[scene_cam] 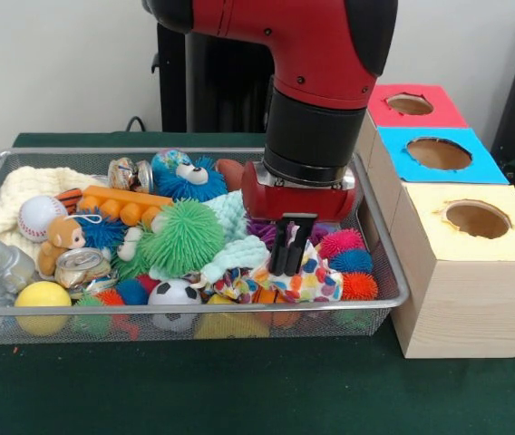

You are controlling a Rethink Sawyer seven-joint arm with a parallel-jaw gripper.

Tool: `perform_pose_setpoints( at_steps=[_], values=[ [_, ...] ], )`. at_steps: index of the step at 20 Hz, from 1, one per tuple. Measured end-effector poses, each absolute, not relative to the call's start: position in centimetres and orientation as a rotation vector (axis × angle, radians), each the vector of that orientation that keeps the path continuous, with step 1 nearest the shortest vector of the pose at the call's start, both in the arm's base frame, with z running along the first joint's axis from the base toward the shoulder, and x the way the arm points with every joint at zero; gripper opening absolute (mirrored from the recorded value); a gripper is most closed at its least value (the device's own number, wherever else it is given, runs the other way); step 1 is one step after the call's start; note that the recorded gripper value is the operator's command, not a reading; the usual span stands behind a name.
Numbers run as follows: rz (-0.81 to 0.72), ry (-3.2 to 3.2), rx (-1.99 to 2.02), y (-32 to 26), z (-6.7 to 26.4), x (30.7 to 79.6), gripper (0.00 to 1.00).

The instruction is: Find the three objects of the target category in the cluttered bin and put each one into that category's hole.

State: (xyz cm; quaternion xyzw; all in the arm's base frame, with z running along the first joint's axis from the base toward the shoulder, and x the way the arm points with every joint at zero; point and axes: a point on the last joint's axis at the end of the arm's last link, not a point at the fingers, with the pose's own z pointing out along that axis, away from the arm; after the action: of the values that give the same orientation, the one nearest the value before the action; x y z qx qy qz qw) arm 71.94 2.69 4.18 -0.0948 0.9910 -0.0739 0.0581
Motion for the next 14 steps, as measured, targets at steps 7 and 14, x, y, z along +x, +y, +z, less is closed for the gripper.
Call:
perform_pose_setpoints(
  at_steps=[7,14],
  values=[
    [-0.204,3.002,-0.286,3.22,4.17,72.07,1.0],
    [-0.186,3.002,-0.284,3.56,4.25,72.07,1.0]
  ],
)
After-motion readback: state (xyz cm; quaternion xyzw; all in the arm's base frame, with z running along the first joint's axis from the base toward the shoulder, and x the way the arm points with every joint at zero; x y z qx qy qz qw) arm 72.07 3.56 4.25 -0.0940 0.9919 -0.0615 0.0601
